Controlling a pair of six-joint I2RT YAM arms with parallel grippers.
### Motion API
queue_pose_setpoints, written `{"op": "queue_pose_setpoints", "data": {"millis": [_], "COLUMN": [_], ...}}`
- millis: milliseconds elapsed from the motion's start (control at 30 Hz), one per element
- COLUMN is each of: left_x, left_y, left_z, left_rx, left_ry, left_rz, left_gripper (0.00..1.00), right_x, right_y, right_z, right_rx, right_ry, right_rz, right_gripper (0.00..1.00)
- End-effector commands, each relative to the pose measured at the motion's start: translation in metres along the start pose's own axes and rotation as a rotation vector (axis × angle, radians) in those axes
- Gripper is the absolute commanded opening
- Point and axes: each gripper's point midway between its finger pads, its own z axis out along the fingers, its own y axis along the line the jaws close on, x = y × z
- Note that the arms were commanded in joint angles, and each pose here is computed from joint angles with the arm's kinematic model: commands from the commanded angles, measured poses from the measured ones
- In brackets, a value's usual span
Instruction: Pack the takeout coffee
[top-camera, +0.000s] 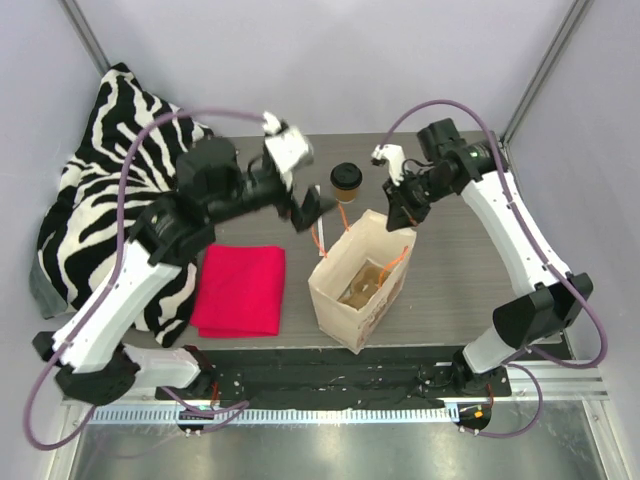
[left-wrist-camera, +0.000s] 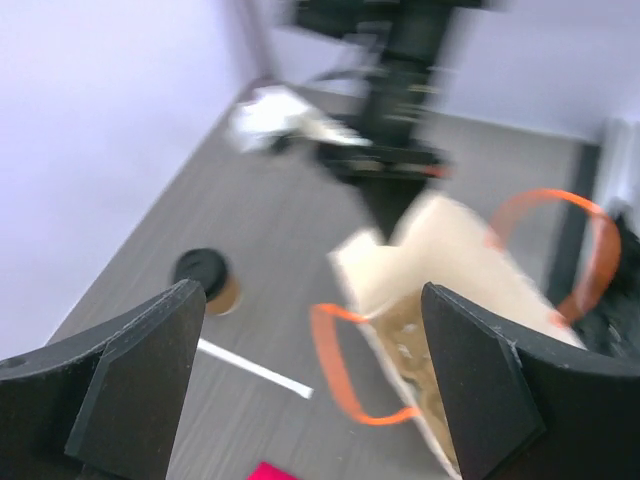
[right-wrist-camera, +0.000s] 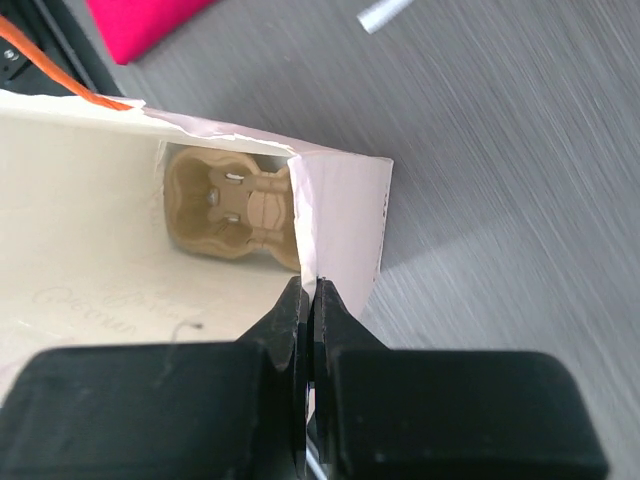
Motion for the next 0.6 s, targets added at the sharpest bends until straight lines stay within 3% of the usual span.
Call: {"op": "queue_pose_setpoints", "data": {"millis": [0, 33, 67, 167, 333, 367, 400, 567], "left_x": [0.021, 0.016, 0.043, 0.072, 0.128, 0.124, 0.151, 0.172], "left_y": [0.073, 0.085, 0.105, 0.130, 0.153, 0.158, 0.165, 0.191], "left_z": [0.019, 0.019, 0.030, 0.050, 0.085, 0.088, 0.103, 0.138], "left_rx": [-0.184, -0.201, -0.226, -0.258, -0.302, -0.307, -0.311, -0.360], "left_ry": [0.115, 0.116, 0.189, 0.248, 0.377, 0.383, 0.442, 0.460], "left_rz": [-0.242, -0.262, -0.303, -0.334, -0.356, -0.343, -0.363, -0.386], "left_gripper": [0.97, 1.00, 1.00, 1.00, 1.00, 1.00, 1.00, 1.00], "right_x": [0.018, 0.022, 0.029, 0.049, 0.085, 0.089, 0.093, 0.099], "right_y": [-0.009, -0.010, -0.015, -0.030, -0.062, -0.067, -0.071, -0.086], "right_z": [-0.036, -0.043, -0.048, -0.061, -0.081, -0.085, -0.086, -0.092], "right_rx": [0.107, 0.128, 0.144, 0.210, 0.313, 0.324, 0.332, 0.348], "right_ry": [-0.044, -0.055, -0.053, -0.048, -0.042, -0.048, -0.048, -0.099], "right_rz": [0.032, 0.036, 0.055, 0.118, 0.283, 0.310, 0.336, 0.469], "right_gripper": [0.01, 0.01, 0.01, 0.01, 0.01, 0.01, 0.01, 0.01]}}
